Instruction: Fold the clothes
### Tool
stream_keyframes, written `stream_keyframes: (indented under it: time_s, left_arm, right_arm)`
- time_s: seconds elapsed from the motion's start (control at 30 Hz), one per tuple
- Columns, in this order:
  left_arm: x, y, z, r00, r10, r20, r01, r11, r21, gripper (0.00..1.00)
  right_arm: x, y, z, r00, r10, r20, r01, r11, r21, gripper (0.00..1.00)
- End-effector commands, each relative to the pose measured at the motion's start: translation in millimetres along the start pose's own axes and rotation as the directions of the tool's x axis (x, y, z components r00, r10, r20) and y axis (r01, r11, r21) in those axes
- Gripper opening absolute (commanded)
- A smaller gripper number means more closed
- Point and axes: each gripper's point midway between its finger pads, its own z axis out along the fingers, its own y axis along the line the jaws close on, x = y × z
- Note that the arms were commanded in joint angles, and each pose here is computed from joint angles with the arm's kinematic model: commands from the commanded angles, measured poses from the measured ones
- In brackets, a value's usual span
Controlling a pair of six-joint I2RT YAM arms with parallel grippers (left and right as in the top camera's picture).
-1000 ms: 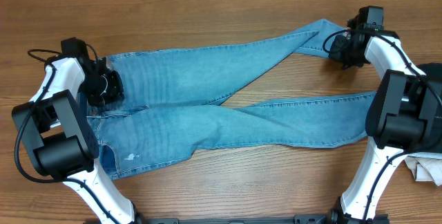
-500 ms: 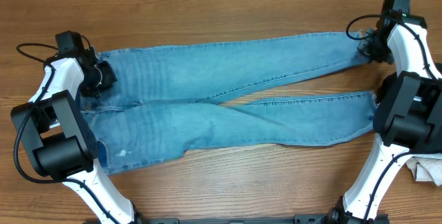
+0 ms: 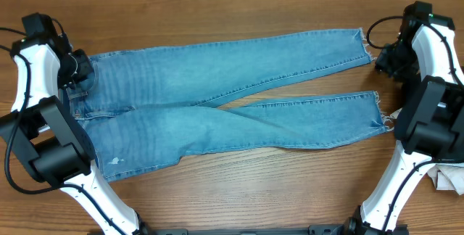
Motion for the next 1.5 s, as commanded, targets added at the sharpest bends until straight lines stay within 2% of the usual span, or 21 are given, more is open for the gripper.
stream_keyframes:
  time_s: [0.0,0.07,0.17,0.3,0.37,0.47,0.6,0.7,0.8,0.9,1.07,1.2,1.33,1.4,1.43,1.47]
  left_arm:
    - [39,-3,-20,0.978,-0.088,-0.187,0.091,0.996,0.005,0.04]
    - [78,0,-19,0.938,-0.102,-0.331,0.099,0.995,-0.026,0.04]
    - [124,3,-3,0.881,-0.105,-0.462,0.090,0.994,-0.054,0.04]
    - [158,19,37,0.869,-0.147,-0.472,0.092,0.986,-0.137,0.04]
    - [156,20,57,0.895,-0.155,-0.419,0.107,0.985,-0.136,0.04]
    - [131,23,75,0.937,-0.156,-0.313,0.117,0.983,-0.139,0.04]
    - [99,29,78,0.958,-0.165,-0.234,0.139,0.982,-0.125,0.04]
    - [67,29,65,0.972,-0.138,-0.189,0.121,0.987,-0.101,0.07]
    - [33,22,34,0.984,-0.112,-0.139,0.103,0.992,-0.067,0.08]
    - [21,18,13,0.984,-0.112,-0.135,0.106,0.993,-0.051,0.09]
    - [67,6,-13,0.932,-0.118,-0.343,0.121,0.993,-0.013,0.20]
    - [100,-3,-45,0.894,-0.074,-0.441,0.072,0.997,-0.022,0.22]
    - [117,-12,-88,0.914,-0.032,-0.404,0.013,0.999,-0.049,0.22]
    - [132,-16,-109,0.931,-0.009,-0.364,-0.007,0.999,-0.045,0.24]
    - [141,-17,-117,0.941,-0.011,-0.337,-0.003,0.999,-0.041,0.27]
    - [157,-13,-122,0.952,-0.025,-0.305,0.014,0.999,-0.041,0.36]
  right_arm:
    - [-8,18,-62,0.994,-0.017,0.108,0.030,0.992,-0.120,0.47]
    - [-4,22,-76,0.992,-0.027,0.120,0.044,0.989,-0.142,0.47]
    - [5,32,-89,0.990,-0.064,0.123,0.084,0.983,-0.162,0.47]
    - [21,47,-94,0.989,-0.113,0.095,0.128,0.978,-0.165,0.47]
    - [30,56,-94,0.986,-0.144,0.079,0.156,0.974,-0.162,0.47]
    - [40,64,-95,0.983,-0.173,0.057,0.180,0.971,-0.159,0.47]
    - [49,65,-96,0.982,-0.186,0.030,0.188,0.970,-0.154,0.47]
    - [57,63,-96,0.982,-0.190,-0.007,0.187,0.971,-0.152,0.48]
    - [66,56,-95,0.981,-0.189,-0.048,0.180,0.974,-0.139,0.49]
    - [76,50,-96,0.977,-0.189,-0.095,0.176,0.976,-0.127,0.51]
    - [94,22,-96,0.970,-0.138,-0.201,0.123,0.989,-0.084,0.53]
    - [105,5,-118,0.972,-0.104,-0.211,0.085,0.991,-0.100,0.54]
    - [129,-6,-147,0.984,-0.098,-0.146,0.080,0.989,-0.122,0.55]
    - [145,-6,-160,0.989,-0.105,-0.100,0.086,0.980,-0.178,0.58]
    - [156,-7,-167,0.992,-0.105,-0.072,0.088,0.975,-0.202,0.61]
    - [165,-7,-170,0.993,-0.104,-0.052,0.090,0.971,-0.221,0.66]
